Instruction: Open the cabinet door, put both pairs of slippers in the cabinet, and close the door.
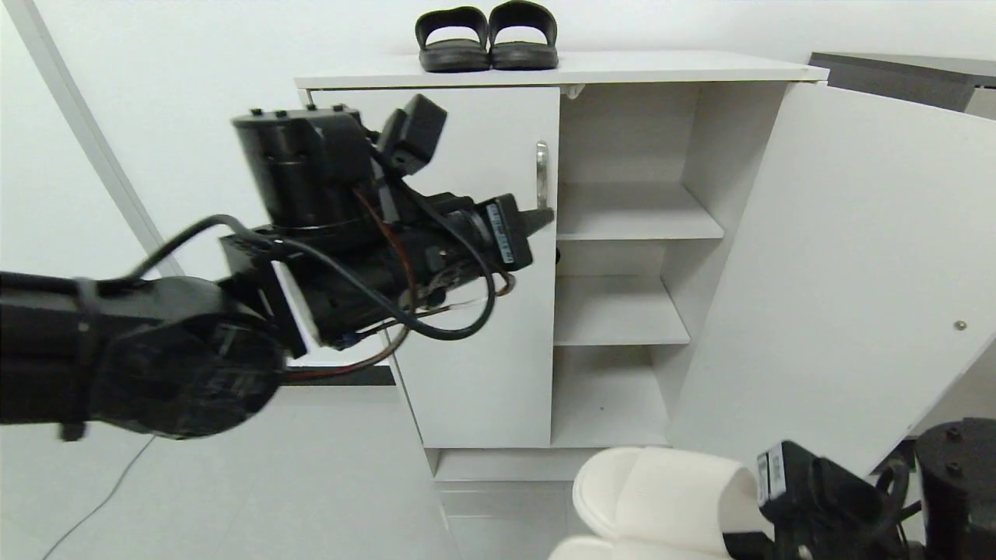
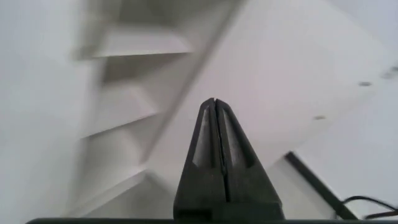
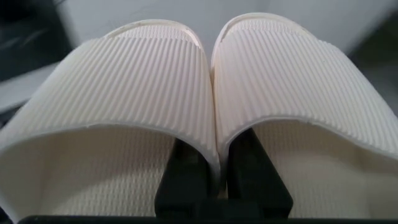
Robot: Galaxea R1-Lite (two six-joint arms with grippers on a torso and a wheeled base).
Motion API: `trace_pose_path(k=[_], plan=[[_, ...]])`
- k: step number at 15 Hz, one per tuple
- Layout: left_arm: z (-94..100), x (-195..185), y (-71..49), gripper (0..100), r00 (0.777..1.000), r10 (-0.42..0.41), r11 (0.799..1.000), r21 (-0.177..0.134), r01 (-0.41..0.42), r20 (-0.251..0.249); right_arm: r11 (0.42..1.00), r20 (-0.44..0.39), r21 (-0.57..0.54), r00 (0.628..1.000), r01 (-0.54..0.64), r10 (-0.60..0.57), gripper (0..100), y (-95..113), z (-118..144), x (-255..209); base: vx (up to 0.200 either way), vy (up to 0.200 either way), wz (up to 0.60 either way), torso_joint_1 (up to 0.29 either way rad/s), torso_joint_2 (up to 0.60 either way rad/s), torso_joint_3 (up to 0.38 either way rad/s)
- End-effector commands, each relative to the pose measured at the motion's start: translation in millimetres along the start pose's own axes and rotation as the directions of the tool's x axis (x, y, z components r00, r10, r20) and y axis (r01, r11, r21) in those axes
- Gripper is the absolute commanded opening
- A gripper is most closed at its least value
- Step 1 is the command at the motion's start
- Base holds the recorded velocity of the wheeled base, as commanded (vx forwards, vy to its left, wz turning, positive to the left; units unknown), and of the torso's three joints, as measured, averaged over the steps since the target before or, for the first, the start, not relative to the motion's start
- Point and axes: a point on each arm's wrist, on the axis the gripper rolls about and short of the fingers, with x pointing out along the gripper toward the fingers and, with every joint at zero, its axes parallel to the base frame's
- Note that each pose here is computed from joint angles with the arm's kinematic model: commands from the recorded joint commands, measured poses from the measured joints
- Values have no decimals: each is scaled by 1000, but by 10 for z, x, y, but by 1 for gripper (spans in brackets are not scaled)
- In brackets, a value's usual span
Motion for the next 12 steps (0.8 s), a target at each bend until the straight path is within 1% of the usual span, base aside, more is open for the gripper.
trace_pose_path(k=[1,2,3,4,5,6,7,8,9,10,11,12], plan=[[312,-917,-18,0,956,290,953,74,-293,44,980,2,109,986,164,-165,0,-142,155,164,0,0,0,0,0,0],[325,-1290,-49,0,917,395,912,94,-398,56,951,13,171,965,257,-263,0,-198,268,254,0,0,0,0,0,0],[290,-1568,-83,0,887,457,881,106,-461,64,935,23,197,952,296,-306,0,-226,333,308,0,0,0,0,0,0],[174,-1913,-86,0,823,563,809,157,-567,74,923,29,206,941,325,-337,0,-260,393,369,0,0,0,0,0,0],[53,-2235,-78,0,735,669,709,203,-676,112,907,26,208,925,366,-379,0,-287,425,423,0,0,0,0,0,0],[-50,-2514,-81,0,641,749,608,213,-765,168,878,7,208,897,431,-442,0,-320,429,493,0,0,0,0,0,0],[-133,-2764,-90,0,549,803,522,171,-836,234,847,-17,203,867,491,-499,0,-351,412,569,0,0,0,0,0,0],[-260,-2976,-99,0,456,844,438,126,-890,282,821,-29,202,841,534,-540,0,-381,417,649,0,0,0,0,0,0],[-459,-3146,-100,0,342,888,332,87,-939,308,801,-41,202,822,563,-567,0,-413,413,716,0,0,0,0,0,0],[-646,-3235,-89,0,278,909,270,70,-960,311,793,-52,198,814,576,-579,0,-423,394,740,0,0,0,0,0,0],[-904,-3296,-47,0,257,922,243,82,-966,291,792,-52,198,813,578,-580,0,-419,384,743,0,0,0,0,0,0],[-1086,-3326,-8,0,237,933,222,85,-971,271,792,-47,198,813,577,-581,0,-418,383,741,0,0,0,0,0,0]])
